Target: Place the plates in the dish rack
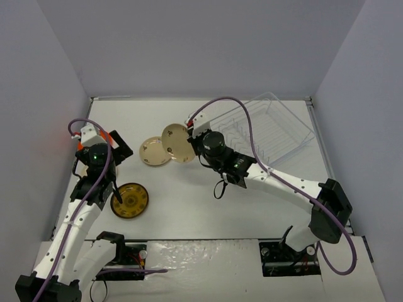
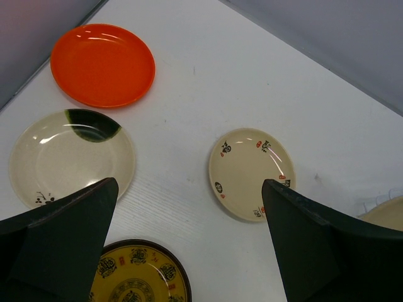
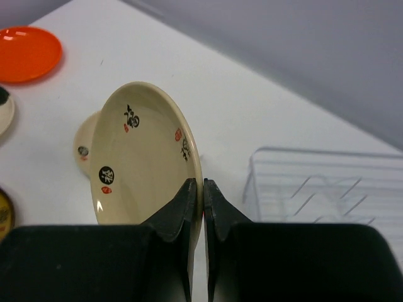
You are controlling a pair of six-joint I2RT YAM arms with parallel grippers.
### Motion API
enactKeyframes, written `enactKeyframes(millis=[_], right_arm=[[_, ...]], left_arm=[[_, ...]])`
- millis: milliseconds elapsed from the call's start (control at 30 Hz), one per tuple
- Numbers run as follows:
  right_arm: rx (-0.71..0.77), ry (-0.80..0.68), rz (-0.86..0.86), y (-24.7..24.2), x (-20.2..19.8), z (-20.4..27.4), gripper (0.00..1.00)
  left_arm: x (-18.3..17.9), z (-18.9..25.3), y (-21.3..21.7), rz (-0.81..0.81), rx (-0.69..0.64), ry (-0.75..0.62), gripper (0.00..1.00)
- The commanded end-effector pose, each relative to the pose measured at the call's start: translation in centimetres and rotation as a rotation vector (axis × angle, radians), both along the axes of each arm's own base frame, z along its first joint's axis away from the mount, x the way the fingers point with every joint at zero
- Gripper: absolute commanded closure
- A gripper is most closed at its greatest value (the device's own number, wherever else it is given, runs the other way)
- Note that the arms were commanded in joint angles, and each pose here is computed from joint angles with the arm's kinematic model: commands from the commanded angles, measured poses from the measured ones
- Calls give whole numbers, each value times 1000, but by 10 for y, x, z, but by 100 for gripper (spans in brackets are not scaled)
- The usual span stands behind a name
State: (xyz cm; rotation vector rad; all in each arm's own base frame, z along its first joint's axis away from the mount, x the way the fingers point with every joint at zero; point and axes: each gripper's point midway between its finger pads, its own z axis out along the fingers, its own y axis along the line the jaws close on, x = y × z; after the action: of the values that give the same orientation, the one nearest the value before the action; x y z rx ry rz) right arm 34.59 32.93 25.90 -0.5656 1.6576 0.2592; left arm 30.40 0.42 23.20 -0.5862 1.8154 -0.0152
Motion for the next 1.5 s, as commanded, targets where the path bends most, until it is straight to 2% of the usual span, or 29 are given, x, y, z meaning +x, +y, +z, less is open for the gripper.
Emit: enactKeyframes(millis=[0,133,200,267,300,367,433,500,567,700,867,1000,1467], right_arm=[[1,-340,-67,-42,50,125,100],[-163,-432,31,-66,74,149,100],[-314,-472,170,-74,78,134,100],[-454,-574,304,-75,72,127,100],[-467,-573,281,-88,79,127,100],[-585,-570,377,-107,92,122,100],[-649,-500,420,-115,97,103,100],[-816,-494,475,-133,119,92,100],[-911,-457,531,-140,124,72,100],[-1060,-500,608,-146,141,62,100],[-1149,-462,781,-144,141,30,100],[-1240,-517,850,-142,147,21,100],[-1292,-605,990,-129,137,5,100]], left_arm=[[2,20,10,59,-8,-66,3],[3,18,14,84,0,-59,3],[5,15,15,96,8,-45,3],[5,14,17,107,17,-29,3],[6,16,17,108,16,-29,3],[9,13,18,115,24,-8,3],[10,12,18,116,26,0,3],[13,9,18,120,31,15,3],[15,10,18,124,32,19,3],[20,4,18,125,41,52,3],[24,-1,20,143,57,90,3],[26,-4,21,148,62,108,3],[29,3,21,152,68,115,3]])
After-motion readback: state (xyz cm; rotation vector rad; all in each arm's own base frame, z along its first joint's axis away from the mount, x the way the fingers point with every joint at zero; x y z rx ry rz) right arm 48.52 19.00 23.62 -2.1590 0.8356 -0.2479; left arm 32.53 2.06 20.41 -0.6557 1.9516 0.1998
